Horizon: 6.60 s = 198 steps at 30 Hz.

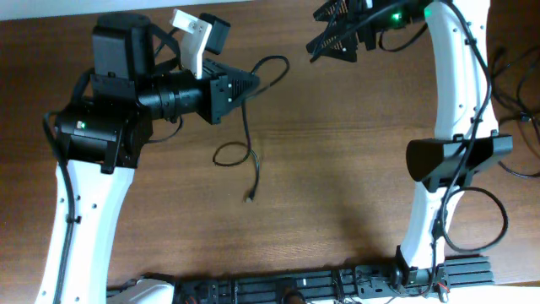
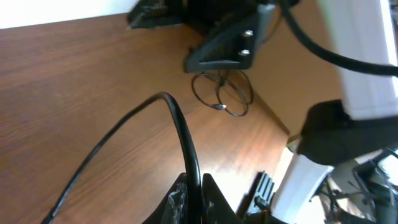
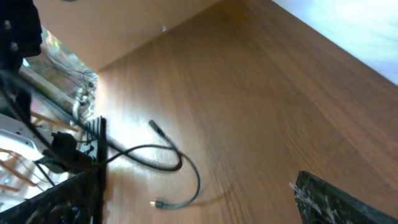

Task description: Untangle cables

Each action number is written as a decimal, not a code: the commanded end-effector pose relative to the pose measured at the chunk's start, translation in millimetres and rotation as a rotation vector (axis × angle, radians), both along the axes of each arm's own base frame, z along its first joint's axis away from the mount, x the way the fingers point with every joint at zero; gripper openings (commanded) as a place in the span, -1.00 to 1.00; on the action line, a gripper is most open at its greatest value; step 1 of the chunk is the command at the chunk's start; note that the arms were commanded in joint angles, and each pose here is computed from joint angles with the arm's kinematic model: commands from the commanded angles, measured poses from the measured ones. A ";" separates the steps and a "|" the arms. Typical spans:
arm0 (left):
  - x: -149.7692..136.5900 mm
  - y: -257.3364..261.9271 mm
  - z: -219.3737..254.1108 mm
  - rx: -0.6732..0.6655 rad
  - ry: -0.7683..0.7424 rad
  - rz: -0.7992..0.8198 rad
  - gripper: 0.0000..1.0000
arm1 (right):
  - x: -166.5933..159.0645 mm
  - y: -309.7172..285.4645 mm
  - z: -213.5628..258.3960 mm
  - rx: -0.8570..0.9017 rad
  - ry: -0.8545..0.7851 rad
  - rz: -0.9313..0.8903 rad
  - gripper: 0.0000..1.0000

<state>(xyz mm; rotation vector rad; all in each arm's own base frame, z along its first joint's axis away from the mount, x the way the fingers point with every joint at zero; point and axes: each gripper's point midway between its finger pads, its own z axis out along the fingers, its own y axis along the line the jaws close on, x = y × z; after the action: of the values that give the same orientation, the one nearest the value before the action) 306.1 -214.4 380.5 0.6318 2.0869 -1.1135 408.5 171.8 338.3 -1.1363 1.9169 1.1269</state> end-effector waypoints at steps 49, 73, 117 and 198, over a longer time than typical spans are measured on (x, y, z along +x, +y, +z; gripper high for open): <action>19.8 100.2 -47.4 0.299 0.118 0.379 -0.51 | -203.0 6.5 -212.7 -0.625 0.528 -0.350 0.98; 14.9 98.1 -49.7 0.293 0.141 0.364 -0.37 | -208.5 43.3 -286.9 -0.297 1.246 -1.051 -0.71; 14.0 98.8 -51.0 0.298 0.148 0.365 -0.28 | -53.6 -343.4 28.1 0.099 -0.330 -1.522 -0.92; -157.0 143.7 -57.4 0.288 -0.289 0.539 0.72 | -254.6 -144.6 35.7 -0.054 -0.358 -1.190 0.98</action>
<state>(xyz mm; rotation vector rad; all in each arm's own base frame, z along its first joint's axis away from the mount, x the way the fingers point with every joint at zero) 151.6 -70.7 325.8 0.3493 1.9945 -0.3667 157.5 28.6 369.5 -0.0533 1.8404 0.2016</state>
